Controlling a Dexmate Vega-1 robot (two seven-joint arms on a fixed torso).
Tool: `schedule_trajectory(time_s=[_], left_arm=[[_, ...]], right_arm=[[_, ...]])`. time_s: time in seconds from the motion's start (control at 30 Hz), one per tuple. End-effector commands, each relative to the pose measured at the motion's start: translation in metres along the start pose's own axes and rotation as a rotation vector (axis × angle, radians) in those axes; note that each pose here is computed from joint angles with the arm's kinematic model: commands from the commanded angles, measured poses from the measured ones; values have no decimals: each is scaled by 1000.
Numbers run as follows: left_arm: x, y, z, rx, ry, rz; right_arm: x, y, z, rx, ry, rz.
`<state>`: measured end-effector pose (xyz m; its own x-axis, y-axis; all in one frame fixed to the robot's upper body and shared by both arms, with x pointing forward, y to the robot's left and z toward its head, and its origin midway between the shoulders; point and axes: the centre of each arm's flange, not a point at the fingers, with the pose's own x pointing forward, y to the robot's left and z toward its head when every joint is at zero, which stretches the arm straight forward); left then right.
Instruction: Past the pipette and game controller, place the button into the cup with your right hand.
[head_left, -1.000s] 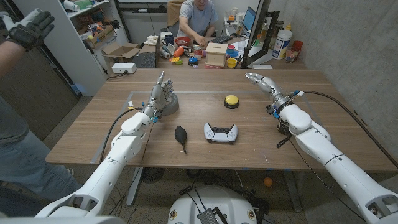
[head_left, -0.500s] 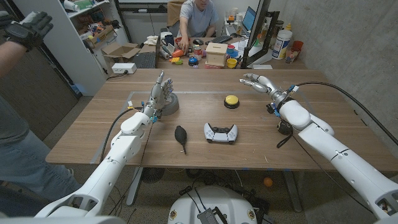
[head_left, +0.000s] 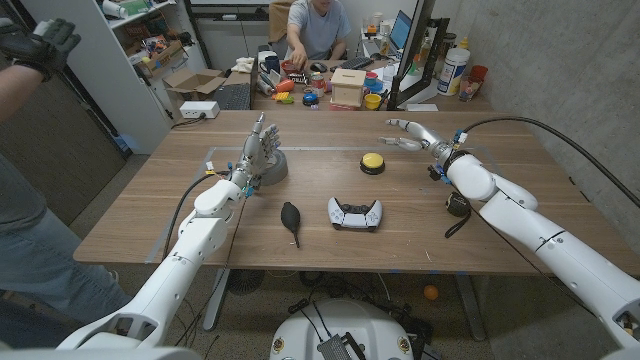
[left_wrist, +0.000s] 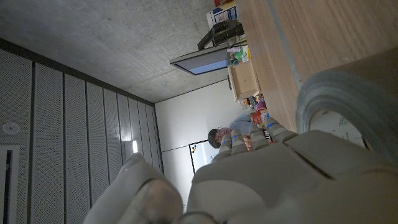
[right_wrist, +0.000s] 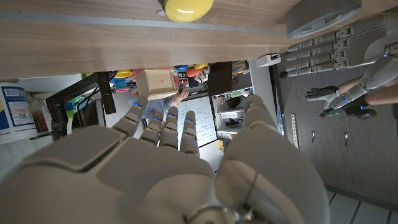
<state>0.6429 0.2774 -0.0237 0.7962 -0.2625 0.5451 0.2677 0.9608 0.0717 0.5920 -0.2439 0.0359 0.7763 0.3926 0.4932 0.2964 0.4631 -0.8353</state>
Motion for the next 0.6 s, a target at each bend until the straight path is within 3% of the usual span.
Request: schedule_trajectory(time_s=[0.03,0.33,0.6], left_arm=[[-3,0,1,4,12,6],[-5,-2,9,27,-3,6],[-5,-6,15,51,-20,6]], right_arm=[[5,3,14,-240,-21,35],[13,10,28,-358,-19,103],[22,17,31,-392,-2,149]])
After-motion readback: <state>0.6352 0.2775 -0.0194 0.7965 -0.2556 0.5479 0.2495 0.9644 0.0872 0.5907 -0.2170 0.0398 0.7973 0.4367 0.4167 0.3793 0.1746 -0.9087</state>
